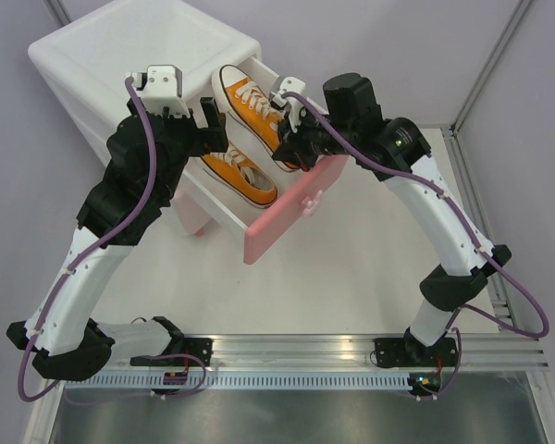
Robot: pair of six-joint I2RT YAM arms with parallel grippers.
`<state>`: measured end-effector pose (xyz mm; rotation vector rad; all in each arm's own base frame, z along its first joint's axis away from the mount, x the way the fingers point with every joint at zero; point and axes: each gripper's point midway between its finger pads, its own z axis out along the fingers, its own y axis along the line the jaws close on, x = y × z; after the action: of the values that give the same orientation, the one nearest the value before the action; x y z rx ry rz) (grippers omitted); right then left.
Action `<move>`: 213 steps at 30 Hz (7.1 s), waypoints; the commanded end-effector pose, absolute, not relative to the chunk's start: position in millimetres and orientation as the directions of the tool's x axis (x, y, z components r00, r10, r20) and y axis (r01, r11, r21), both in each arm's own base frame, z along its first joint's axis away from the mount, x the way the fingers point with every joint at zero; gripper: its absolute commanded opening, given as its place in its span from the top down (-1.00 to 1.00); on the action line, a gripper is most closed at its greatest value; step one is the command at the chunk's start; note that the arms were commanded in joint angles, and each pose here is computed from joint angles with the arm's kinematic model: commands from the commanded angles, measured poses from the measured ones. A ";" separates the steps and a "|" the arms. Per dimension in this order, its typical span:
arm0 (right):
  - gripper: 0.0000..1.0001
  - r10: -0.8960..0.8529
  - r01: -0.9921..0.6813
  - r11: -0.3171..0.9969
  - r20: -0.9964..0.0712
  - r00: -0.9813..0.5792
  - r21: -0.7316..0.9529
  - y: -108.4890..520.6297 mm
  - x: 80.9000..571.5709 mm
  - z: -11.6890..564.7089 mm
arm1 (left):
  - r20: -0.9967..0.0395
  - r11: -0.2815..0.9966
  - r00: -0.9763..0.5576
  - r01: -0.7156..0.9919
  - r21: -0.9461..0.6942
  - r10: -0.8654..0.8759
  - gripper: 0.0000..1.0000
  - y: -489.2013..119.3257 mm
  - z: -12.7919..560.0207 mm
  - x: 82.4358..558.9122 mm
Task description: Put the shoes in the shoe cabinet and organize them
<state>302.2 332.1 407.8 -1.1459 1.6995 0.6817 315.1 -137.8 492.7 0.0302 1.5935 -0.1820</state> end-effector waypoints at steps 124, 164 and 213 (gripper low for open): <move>-0.96 0.019 -0.483 0.865 -0.955 0.295 -0.132 221.8 295.5 538.8 | -0.993 0.992 0.047 0.076 -0.105 -0.109 -0.99 -136.4 514.1 332.2; -0.95 -0.076 -0.854 0.496 -0.988 0.134 -0.155 284.2 235.3 348.1 | -0.981 0.981 0.174 -0.187 0.054 0.087 -0.99 -55.0 571.3 293.9; 0.44 0.098 -0.806 0.531 -0.926 0.365 -0.262 323.6 275.7 470.3 | -0.973 0.986 0.222 -0.164 0.017 0.054 -1.00 -51.8 580.3 285.9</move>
<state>268.9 317.4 414.7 -0.9086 1.2645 0.6869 293.3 -56.1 566.1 -0.0908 1.3817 0.1740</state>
